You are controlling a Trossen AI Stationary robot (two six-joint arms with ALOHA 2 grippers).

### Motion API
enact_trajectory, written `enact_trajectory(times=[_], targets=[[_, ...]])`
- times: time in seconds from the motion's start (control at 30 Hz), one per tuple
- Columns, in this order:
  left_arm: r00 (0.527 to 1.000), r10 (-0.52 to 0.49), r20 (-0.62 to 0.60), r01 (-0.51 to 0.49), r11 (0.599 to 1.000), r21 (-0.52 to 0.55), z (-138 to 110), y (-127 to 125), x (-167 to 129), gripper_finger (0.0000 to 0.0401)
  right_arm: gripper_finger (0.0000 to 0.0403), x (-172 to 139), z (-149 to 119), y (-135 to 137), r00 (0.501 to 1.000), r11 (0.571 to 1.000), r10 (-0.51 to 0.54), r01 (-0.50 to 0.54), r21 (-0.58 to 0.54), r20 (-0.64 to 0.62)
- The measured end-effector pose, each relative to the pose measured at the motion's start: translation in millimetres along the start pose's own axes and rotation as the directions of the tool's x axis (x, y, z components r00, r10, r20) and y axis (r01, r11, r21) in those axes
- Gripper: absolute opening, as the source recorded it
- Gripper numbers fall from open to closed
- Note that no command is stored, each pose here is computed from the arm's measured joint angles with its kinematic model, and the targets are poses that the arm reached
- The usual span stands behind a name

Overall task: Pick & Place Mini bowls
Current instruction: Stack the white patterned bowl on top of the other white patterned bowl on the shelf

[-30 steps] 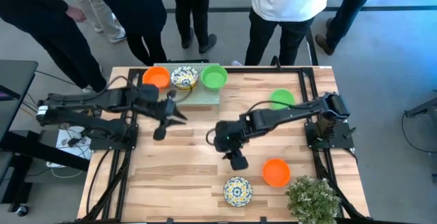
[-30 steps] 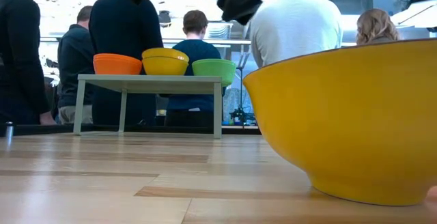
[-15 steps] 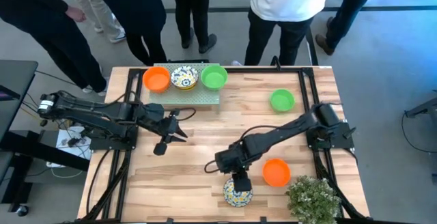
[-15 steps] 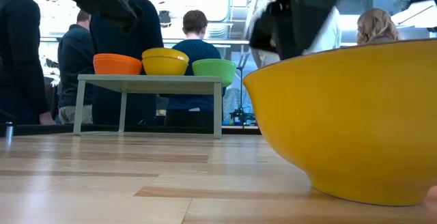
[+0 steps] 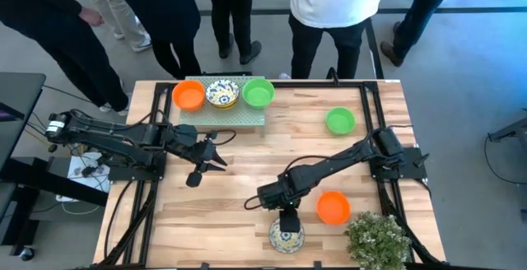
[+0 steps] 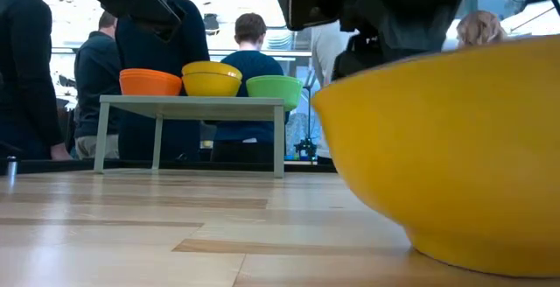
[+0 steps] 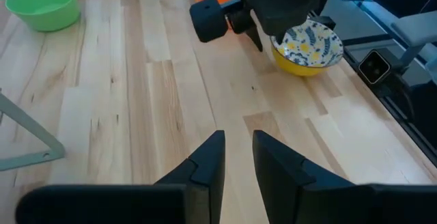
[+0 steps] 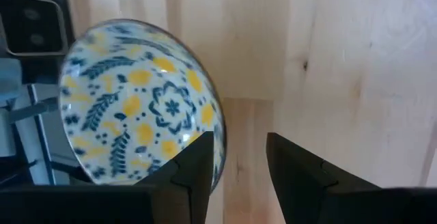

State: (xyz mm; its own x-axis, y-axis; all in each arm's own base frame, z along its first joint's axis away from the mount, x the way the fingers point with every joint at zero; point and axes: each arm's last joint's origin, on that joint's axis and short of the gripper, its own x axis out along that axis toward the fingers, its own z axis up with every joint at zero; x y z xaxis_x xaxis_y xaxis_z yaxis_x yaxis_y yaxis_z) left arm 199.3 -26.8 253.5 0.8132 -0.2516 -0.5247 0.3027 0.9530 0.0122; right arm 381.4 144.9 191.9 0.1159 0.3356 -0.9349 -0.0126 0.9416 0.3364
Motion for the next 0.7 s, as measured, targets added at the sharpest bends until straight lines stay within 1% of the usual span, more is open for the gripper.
enact_trajectory(times=[0.1, 0.3, 0.4, 0.5, 0.57, 0.6, 0.7], targets=[[1.000, 0.000, 0.001, 0.000, 1.000, 0.000, 0, 0, 0, 0.0076, 0.0131, 2, 1, -1, 1.000, 1.000, 0.000, 0.000, 0.003, -0.003], [1.000, 0.000, 0.002, 0.000, 1.000, 0.000, 0, 0, 0, 0.0076, 0.0126, 26, 2, -6, 0.998, 1.000, -0.012, 0.013, 0.014, -0.058], [1.000, 0.000, 0.002, 0.000, 1.000, 0.000, 0, 0, 0, 0.0076, 0.0101, 30, 1, -7, 0.997, 1.000, -0.016, 0.017, 0.018, -0.076], [1.000, 0.000, 0.004, 0.000, 1.000, 0.000, 0, 0, 0, 0.0076, 0.0050, 27, 2, -8, 0.997, 1.000, -0.002, 0.003, 0.017, -0.072], [1.000, 0.001, 0.014, -0.001, 1.000, 0.002, 1, 0, 0, 0.0076, 0.0017, 23, 3, -8, 0.998, 1.000, 0.012, -0.013, -0.014, -0.063], [1.000, 0.002, 0.018, -0.002, 1.000, 0.003, 2, 0, 0, 0.0076, 0.0012, 21, 2, -9, 0.997, 1.000, 0.015, -0.016, -0.020, -0.070], [0.999, 0.005, 0.049, -0.004, 1.000, -0.015, 5, 1, 0, 0.0076, 0.0021, 19, 3, -12, 0.998, 0.999, 0.017, -0.019, -0.029, -0.063]])
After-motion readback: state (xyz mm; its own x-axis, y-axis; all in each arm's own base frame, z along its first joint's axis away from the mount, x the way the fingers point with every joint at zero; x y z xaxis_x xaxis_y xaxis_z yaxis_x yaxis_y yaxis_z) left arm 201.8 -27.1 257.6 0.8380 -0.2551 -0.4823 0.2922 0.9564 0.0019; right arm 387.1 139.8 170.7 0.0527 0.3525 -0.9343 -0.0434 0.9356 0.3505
